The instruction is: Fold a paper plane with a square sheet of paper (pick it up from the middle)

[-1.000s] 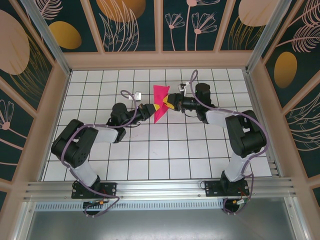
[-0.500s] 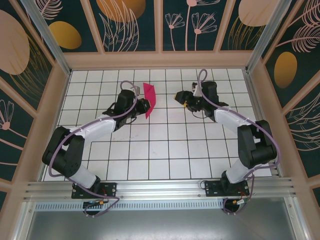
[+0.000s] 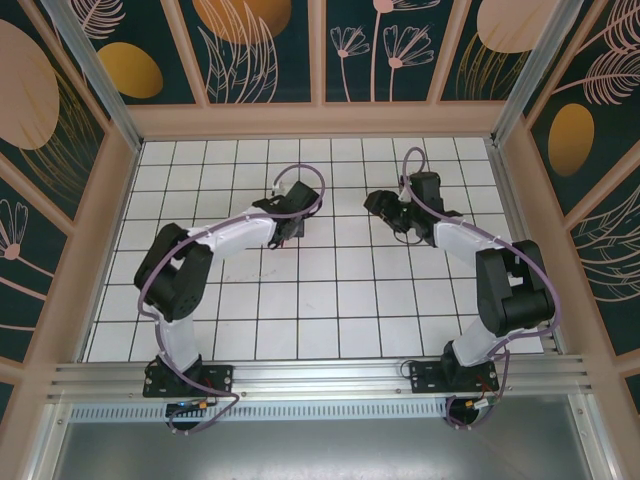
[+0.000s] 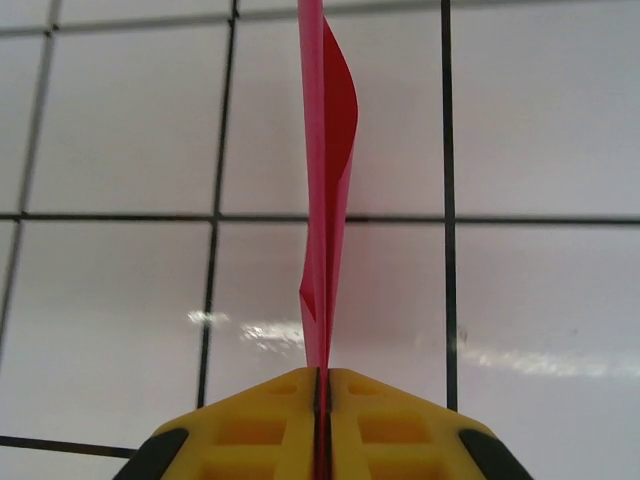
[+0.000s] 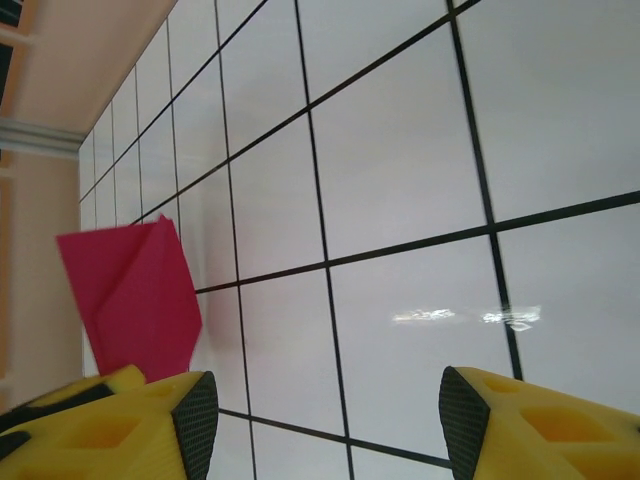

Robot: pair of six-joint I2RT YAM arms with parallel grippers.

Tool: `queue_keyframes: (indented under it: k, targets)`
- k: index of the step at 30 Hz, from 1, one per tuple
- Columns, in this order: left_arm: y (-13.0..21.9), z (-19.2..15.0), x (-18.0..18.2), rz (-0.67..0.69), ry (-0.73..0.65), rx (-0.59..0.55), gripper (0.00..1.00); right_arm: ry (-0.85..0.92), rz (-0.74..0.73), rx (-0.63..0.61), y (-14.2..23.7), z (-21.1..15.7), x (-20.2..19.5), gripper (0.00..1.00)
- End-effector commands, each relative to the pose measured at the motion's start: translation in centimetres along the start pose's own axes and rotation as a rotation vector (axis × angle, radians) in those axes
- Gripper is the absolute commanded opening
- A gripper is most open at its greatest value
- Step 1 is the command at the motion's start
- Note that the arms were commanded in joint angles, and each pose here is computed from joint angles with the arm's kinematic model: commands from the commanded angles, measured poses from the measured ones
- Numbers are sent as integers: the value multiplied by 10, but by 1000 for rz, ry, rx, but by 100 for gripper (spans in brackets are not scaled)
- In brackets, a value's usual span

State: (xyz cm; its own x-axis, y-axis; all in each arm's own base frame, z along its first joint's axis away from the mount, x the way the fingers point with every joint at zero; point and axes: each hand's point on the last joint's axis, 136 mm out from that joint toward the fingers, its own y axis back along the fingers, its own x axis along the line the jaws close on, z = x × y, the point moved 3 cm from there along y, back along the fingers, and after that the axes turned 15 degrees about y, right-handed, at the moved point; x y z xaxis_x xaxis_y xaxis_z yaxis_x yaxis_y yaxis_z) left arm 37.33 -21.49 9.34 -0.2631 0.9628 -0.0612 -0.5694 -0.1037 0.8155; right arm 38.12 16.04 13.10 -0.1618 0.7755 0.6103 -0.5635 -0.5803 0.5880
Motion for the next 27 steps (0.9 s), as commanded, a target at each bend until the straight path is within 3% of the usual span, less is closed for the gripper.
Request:
queue_keyframes:
  k: [1, 6, 11, 14, 16, 21, 27]
  targets:
    - [-4, -15, -19, -107, 8, 96, 20, -36, -34, -8, 3, -5, -10, 63]
    - [9, -5, -38, -300, 93, 134, 50, -35, -24, 0, 1, -10, -9, 63]
    - [24, 24, -20, -455, 238, 119, 68, 32, -19, 46, -19, -22, 18, 61]
    - [27, 38, 5, -469, 323, 85, 70, 96, 18, 103, -43, -39, 49, 53]
    - [24, 42, 24, -433, 368, 56, 72, 146, 71, 159, -60, -55, 76, 43]
    - [10, 36, 62, -371, 459, 56, 74, 257, 187, 273, -92, -90, 132, 27]
    - [6, 29, 82, -351, 510, 51, 76, 290, 195, 376, -128, -114, 144, 24]
